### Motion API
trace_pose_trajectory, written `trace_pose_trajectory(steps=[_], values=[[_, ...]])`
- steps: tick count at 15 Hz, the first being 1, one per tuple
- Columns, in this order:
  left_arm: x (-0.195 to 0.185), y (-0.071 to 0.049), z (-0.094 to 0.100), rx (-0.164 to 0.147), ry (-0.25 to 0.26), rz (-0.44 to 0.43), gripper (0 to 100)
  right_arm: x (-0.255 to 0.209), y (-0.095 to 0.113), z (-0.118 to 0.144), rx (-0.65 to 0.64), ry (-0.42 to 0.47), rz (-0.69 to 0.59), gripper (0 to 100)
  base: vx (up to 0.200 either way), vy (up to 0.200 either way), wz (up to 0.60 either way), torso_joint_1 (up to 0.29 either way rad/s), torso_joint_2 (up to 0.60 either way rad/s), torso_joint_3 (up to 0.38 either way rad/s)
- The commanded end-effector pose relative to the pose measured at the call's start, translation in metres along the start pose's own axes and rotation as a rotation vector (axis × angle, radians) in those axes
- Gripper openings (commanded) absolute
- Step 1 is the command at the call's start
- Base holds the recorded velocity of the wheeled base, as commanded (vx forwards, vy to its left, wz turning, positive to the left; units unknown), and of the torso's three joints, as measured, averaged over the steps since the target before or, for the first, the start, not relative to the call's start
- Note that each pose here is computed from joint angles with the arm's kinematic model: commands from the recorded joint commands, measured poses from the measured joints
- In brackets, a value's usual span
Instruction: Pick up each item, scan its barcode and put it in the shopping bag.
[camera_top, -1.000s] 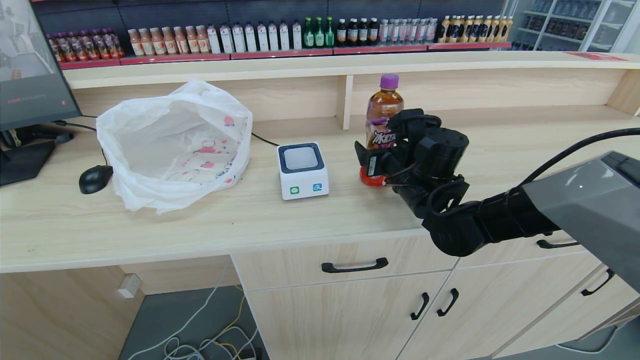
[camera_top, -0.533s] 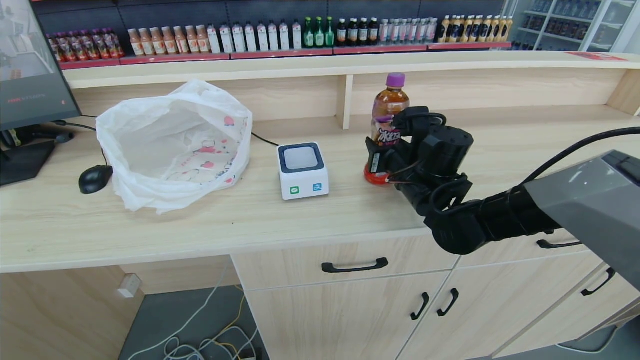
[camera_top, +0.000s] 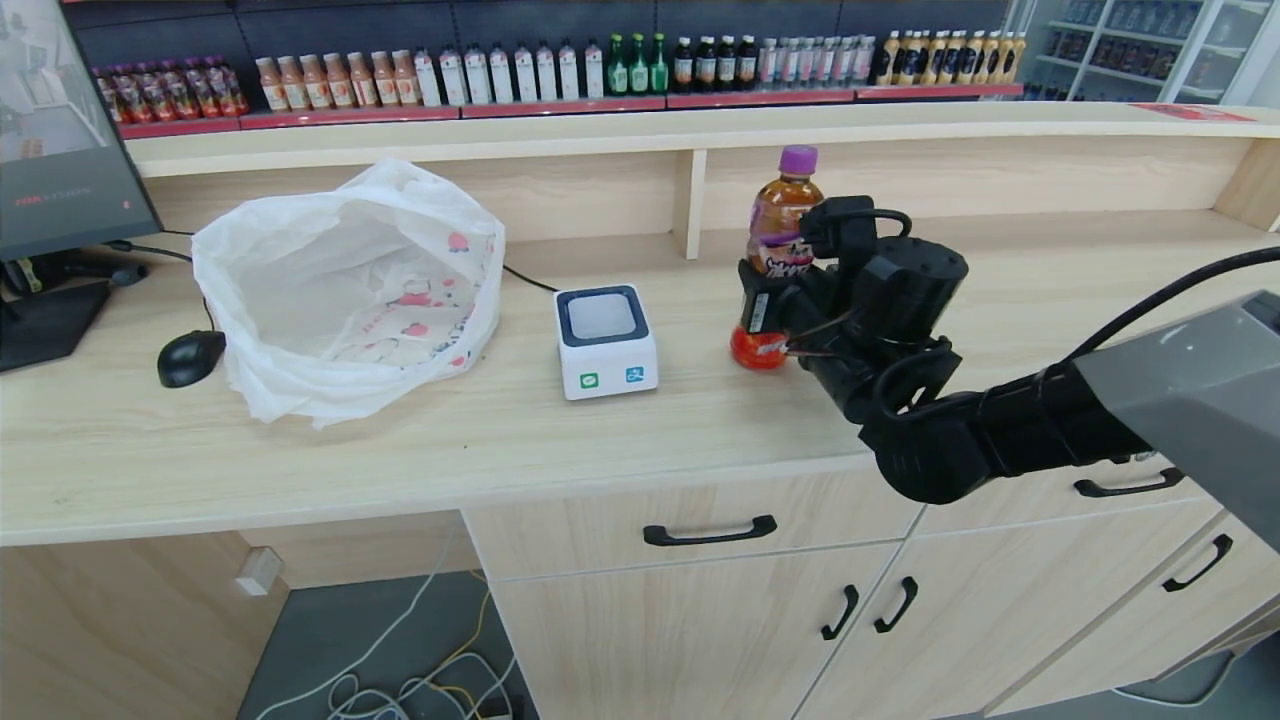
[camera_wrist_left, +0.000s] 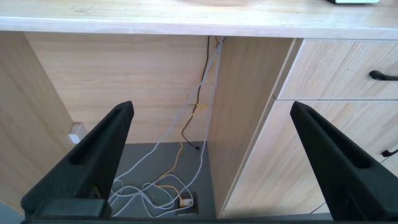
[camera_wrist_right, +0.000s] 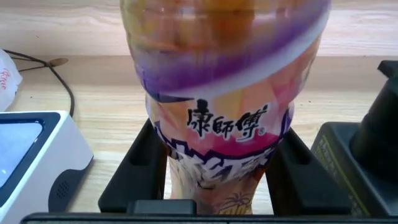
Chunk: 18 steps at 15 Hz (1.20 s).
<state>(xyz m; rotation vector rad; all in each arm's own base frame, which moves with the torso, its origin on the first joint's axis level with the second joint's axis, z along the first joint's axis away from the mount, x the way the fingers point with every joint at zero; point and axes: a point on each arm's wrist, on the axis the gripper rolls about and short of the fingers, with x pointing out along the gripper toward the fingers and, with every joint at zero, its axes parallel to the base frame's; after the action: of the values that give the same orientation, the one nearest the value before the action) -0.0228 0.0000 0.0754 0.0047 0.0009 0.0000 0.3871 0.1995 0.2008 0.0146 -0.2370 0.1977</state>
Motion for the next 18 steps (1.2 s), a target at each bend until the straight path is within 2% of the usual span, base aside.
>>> trace_pose_trajectory(steps=[1,7,11,15,18], values=[[0.000,0.000,0.000,0.000,-0.001,0.000,100,-0.005,-0.003,0.022,0.013,-0.046,-0.003,0,0.000,0.000,0.00,0.000,0.00,0.000],[0.000,0.000,0.000,0.000,-0.001,0.000,100,-0.037,-0.015,0.062,0.026,-0.084,0.029,0,0.000,0.000,0.00,0.000,0.00,0.000],[0.000,0.000,0.000,0.000,-0.001,0.000,100,-0.071,-0.024,0.077,0.035,-0.068,0.062,0,0.000,0.000,0.00,0.000,0.00,0.000],[0.000,0.000,0.000,0.000,-0.001,0.000,100,-0.114,-0.024,0.093,0.043,-0.063,0.100,0,0.000,0.000,0.00,0.000,0.00,0.000],[0.000,0.000,0.000,0.000,-0.001,0.000,100,-0.151,-0.029,0.095,0.041,-0.035,0.124,0,0.000,0.000,0.00,0.000,0.00,0.000]])
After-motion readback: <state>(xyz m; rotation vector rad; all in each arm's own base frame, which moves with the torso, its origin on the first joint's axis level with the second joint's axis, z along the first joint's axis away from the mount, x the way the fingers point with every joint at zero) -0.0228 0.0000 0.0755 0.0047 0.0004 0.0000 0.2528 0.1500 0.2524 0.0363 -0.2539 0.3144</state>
